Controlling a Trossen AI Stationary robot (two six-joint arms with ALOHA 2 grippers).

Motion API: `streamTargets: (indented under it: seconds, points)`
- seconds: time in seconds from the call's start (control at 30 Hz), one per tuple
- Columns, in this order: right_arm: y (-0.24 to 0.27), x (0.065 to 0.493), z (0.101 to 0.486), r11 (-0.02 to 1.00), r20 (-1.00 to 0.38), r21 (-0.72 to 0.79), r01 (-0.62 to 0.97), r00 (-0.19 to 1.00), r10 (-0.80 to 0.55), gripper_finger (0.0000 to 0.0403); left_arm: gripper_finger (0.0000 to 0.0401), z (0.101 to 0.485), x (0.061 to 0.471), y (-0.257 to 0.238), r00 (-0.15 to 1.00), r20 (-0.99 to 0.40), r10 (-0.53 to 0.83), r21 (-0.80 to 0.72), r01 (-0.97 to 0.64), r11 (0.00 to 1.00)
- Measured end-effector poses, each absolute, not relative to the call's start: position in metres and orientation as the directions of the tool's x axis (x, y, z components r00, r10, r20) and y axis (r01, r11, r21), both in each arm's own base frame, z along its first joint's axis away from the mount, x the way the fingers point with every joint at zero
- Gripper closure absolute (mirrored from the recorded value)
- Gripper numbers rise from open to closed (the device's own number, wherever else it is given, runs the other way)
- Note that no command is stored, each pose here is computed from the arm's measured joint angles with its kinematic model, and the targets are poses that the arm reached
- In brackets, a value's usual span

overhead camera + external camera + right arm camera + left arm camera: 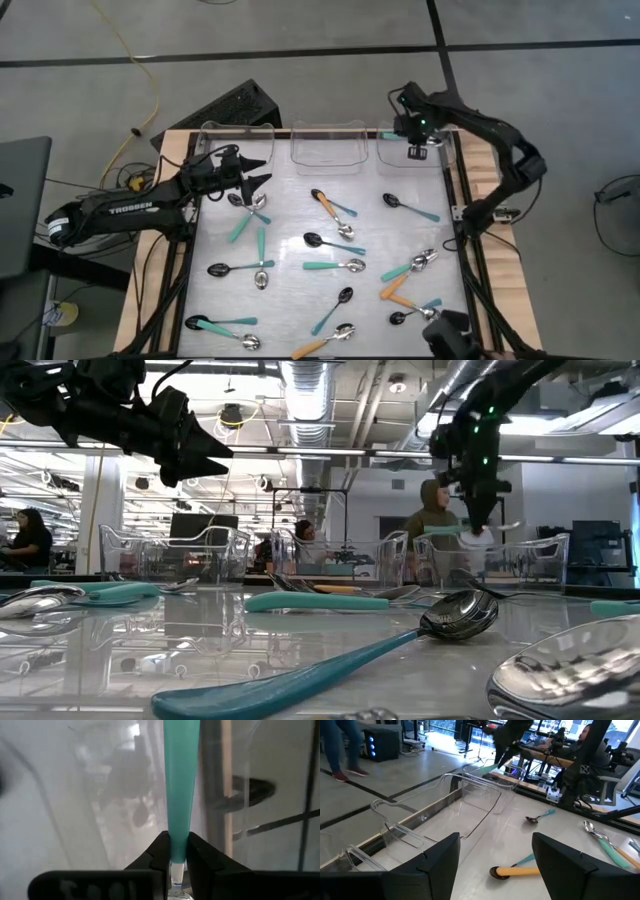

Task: Sort silverware by color (type)
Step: Put the light green spoon into the right transparent bin, then put the yellow spoon into the left transparent bin

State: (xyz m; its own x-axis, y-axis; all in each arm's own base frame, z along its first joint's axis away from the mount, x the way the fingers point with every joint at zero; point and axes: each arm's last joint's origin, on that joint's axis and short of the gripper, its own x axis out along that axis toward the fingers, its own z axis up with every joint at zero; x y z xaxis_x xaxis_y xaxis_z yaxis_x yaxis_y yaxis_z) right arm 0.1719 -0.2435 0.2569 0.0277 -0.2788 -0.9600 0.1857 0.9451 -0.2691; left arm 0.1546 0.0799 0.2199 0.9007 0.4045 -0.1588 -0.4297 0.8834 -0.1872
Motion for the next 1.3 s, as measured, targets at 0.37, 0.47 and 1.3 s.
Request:
streamTargets:
  seconds: [0.37,0.47,1.3]
  points:
    - [-0.263,0.178,0.200,0.956,-0.988,-0.122,0.266,-0.129,-0.090,0.0329,0.0168,0.220,0.155,0.080,0.900,-0.159,0.405,-0.188,-0.430,0.883]
    - [-0.265,0.179,0.190,0.956,-0.987,-0.099,0.276,-0.151,-0.059,0.0317,0.0168,0.220,0.155,0.080,0.901,-0.159,0.405,-0.206,-0.431,0.878]
    - [-0.187,0.172,0.285,0.757,-0.982,-0.147,0.637,-0.004,-0.187,0.0203,0.0168,0.193,0.147,0.076,0.827,-0.432,0.359,-0.168,-0.465,0.870]
